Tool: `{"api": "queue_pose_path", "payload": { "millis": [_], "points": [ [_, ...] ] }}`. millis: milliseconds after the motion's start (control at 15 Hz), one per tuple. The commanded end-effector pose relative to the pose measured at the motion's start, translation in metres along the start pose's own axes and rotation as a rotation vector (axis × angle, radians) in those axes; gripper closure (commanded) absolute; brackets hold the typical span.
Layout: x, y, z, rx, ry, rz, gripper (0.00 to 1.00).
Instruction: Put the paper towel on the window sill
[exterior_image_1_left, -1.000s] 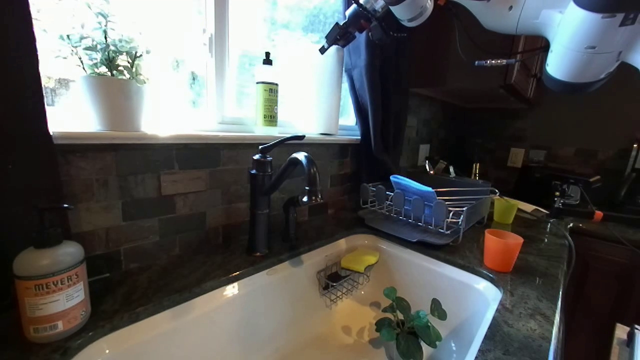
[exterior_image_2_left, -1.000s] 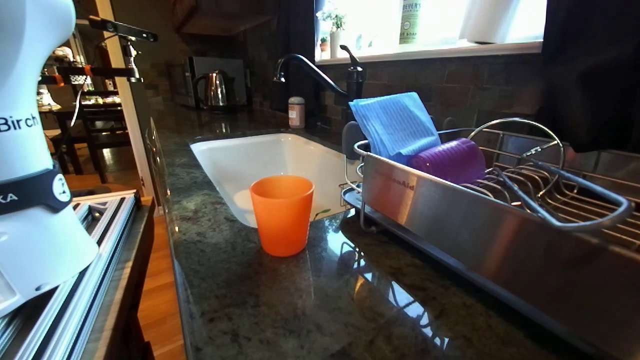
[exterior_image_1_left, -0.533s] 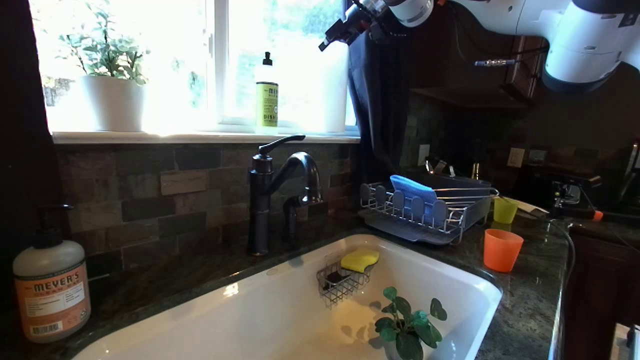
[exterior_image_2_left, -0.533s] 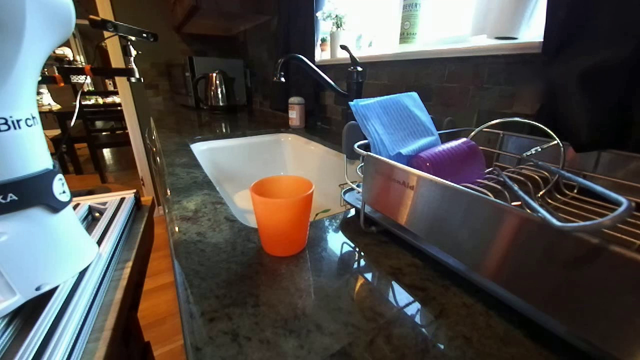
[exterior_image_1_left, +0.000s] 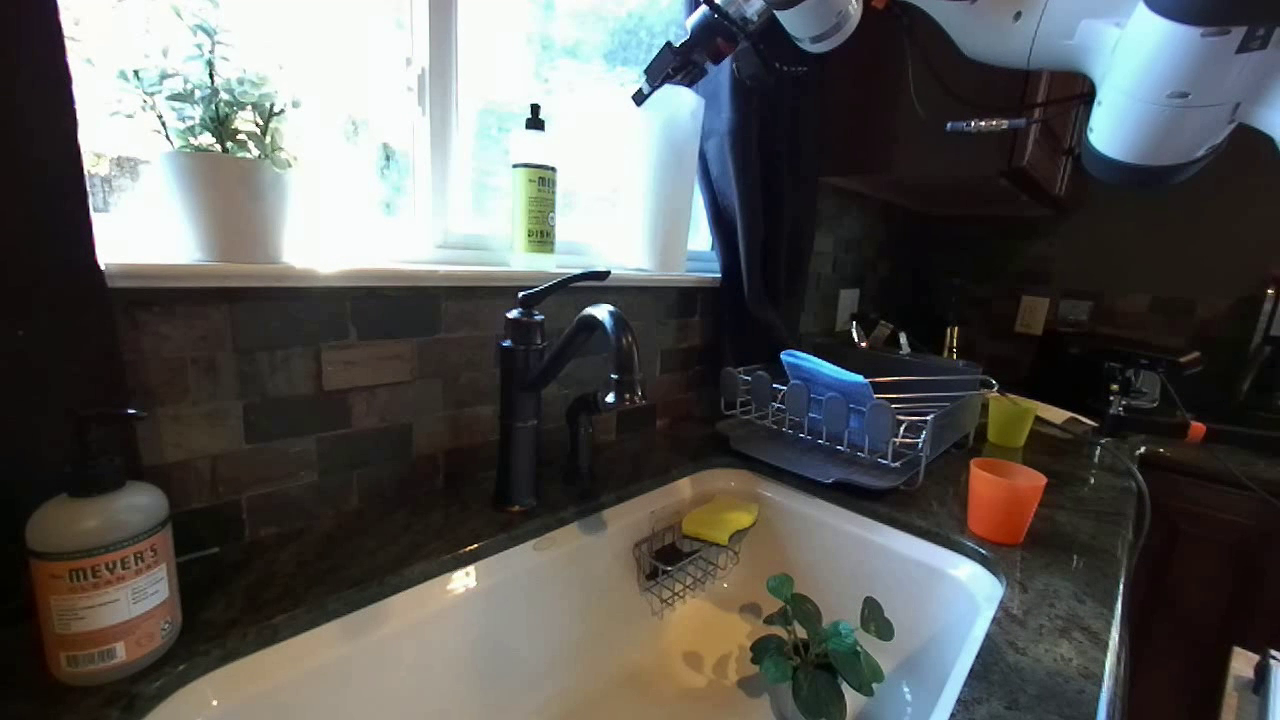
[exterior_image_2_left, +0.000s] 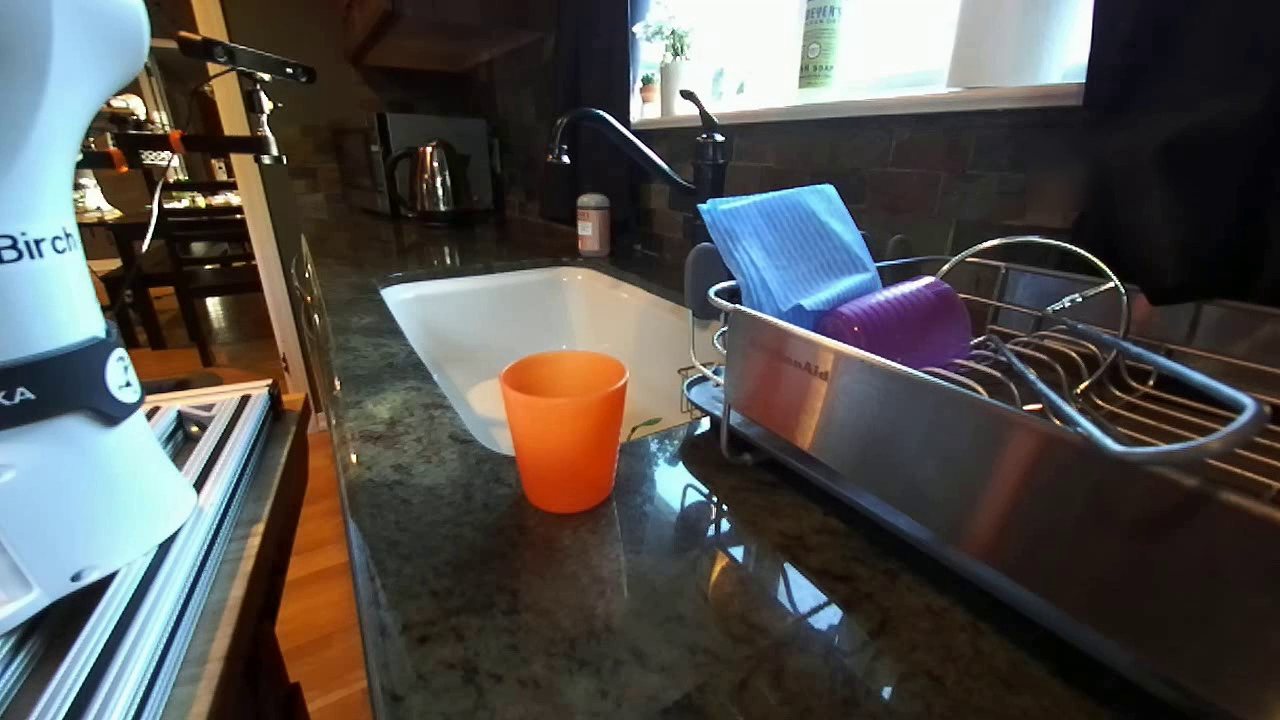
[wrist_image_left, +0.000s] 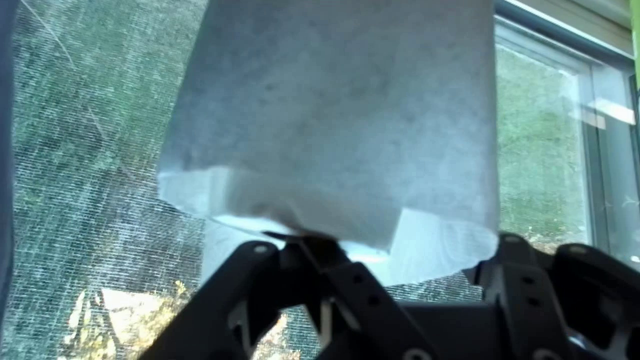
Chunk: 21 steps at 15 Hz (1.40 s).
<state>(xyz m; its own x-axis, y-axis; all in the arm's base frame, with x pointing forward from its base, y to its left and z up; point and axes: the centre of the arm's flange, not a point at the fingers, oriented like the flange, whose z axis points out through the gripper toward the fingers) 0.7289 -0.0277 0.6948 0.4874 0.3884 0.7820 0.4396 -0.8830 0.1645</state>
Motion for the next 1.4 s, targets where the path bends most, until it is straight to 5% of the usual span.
{"api": "queue_pose_path", "payload": {
  "millis": [0, 267, 1000, 1067, 1333],
  "points": [
    [0.007, 0.000, 0.009, -0.049, 0.043, -0.006, 0.72],
    [0.013, 0.003, 0.007, -0.091, 0.078, -0.032, 0.98],
    [0.003, 0.000, 0.022, -0.036, -0.010, -0.024, 0.96],
    [0.003, 0.000, 0.022, -0.033, -0.014, -0.022, 0.57],
    [0.011, -0.002, 0.014, -0.047, -0.022, -0.041, 0.36]
  ]
}}
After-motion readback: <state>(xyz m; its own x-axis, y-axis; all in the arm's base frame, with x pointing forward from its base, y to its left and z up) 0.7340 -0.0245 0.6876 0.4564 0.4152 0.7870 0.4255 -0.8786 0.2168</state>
